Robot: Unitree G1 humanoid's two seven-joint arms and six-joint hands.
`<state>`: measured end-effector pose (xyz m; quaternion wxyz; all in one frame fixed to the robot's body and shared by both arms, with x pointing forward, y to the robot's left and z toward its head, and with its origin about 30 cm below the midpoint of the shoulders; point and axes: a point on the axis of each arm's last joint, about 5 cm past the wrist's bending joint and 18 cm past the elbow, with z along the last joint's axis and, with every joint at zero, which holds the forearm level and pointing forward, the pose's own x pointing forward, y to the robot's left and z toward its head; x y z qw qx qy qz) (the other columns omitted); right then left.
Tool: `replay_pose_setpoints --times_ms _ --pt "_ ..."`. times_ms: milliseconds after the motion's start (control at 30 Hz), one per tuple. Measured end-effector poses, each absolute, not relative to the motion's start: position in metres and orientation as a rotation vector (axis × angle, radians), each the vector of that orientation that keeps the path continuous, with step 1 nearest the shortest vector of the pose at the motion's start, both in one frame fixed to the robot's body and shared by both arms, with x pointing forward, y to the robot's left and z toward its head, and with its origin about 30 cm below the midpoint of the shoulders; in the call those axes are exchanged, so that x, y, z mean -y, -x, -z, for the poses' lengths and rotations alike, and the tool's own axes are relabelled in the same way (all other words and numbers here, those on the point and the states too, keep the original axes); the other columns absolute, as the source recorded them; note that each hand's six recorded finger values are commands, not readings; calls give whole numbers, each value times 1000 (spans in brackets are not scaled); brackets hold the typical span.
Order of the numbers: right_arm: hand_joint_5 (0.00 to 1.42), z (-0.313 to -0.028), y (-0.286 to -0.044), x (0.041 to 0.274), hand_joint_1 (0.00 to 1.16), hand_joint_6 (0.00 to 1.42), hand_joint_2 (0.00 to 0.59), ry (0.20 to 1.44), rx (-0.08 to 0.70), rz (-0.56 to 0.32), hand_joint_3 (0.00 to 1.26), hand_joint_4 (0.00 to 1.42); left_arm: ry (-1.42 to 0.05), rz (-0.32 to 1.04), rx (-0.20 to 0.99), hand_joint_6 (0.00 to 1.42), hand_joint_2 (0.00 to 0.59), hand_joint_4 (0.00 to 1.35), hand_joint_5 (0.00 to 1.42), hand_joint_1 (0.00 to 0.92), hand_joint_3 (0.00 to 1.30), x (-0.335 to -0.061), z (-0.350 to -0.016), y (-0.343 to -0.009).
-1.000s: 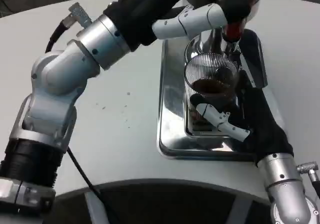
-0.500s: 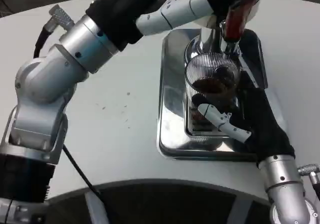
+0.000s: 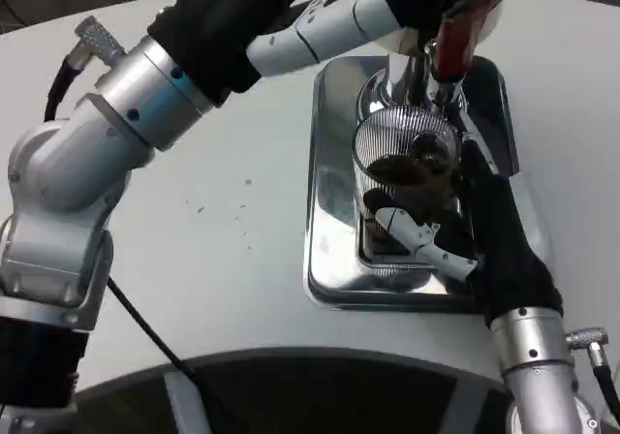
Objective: Grasp the cup under the faucet to collect the drink, then remove the cup.
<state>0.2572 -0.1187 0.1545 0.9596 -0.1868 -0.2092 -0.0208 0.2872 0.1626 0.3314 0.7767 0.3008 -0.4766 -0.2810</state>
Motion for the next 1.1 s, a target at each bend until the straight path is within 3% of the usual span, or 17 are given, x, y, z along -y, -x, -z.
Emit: replay_pose_setpoints --times_ms 433,700,1100 --pt "462 -148 -255 99 703 225 231 370 439 93 252 389 -668 591 1023 366 137 377 381 0 348 -169 -330 -283" --pt "566 -144 -253 94 717 322 244 373 457 134 381 497 -666 581 1017 362 137 382 381 0 348 -173 -329 -282" --pt "662 -140 -249 97 734 430 256 357 478 199 481 599 -666 581 1016 363 137 386 381 0 348 -173 -329 -282"
